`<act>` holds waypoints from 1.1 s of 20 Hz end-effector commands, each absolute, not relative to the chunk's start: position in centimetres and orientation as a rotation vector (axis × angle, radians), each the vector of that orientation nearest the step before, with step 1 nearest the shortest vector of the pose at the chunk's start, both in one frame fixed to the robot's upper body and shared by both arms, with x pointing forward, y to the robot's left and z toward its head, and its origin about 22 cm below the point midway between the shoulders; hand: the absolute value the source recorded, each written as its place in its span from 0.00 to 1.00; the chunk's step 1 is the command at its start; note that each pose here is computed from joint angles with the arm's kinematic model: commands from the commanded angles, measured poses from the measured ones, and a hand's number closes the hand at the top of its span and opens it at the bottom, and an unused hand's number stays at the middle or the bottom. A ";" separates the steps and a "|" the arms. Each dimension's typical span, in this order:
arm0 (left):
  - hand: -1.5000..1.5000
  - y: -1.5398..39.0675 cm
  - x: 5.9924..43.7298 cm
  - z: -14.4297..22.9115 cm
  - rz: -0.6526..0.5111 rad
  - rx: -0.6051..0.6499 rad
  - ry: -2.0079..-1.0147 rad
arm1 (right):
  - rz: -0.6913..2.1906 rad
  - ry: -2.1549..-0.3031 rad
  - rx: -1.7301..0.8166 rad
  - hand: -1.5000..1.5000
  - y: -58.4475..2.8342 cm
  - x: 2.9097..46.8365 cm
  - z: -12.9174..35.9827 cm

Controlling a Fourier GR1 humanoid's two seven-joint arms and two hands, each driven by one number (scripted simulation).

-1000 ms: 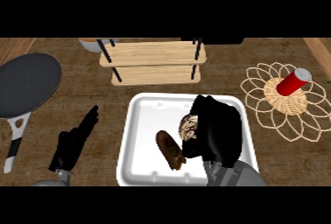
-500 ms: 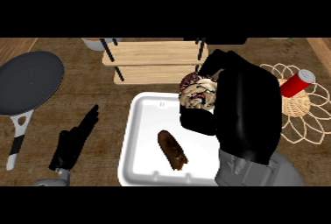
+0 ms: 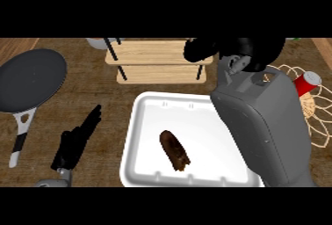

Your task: Pick the cupcake from the tray and place it in the tiered shelf

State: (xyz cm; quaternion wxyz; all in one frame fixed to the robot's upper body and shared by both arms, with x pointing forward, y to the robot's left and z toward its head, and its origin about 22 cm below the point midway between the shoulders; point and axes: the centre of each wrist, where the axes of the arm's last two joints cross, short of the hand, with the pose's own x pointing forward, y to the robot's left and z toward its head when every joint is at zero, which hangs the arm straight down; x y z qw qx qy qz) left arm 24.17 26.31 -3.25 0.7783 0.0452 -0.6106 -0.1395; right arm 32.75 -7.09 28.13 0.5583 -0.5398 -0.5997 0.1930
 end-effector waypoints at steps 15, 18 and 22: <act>0.50 26.3 25.8 -1.8 -0.323 0.092 -1.341 | 0.584 -1.276 -1.203 1.00 -7.0 45.3 25.2; 0.50 26.2 24.9 -1.9 -0.331 0.082 -1.349 | 0.589 -1.233 -1.161 1.00 -7.9 46.3 23.8; 0.50 26.1 25.2 -2.4 -0.318 0.089 -1.340 | 0.459 -1.320 -0.924 1.00 -7.1 46.1 22.8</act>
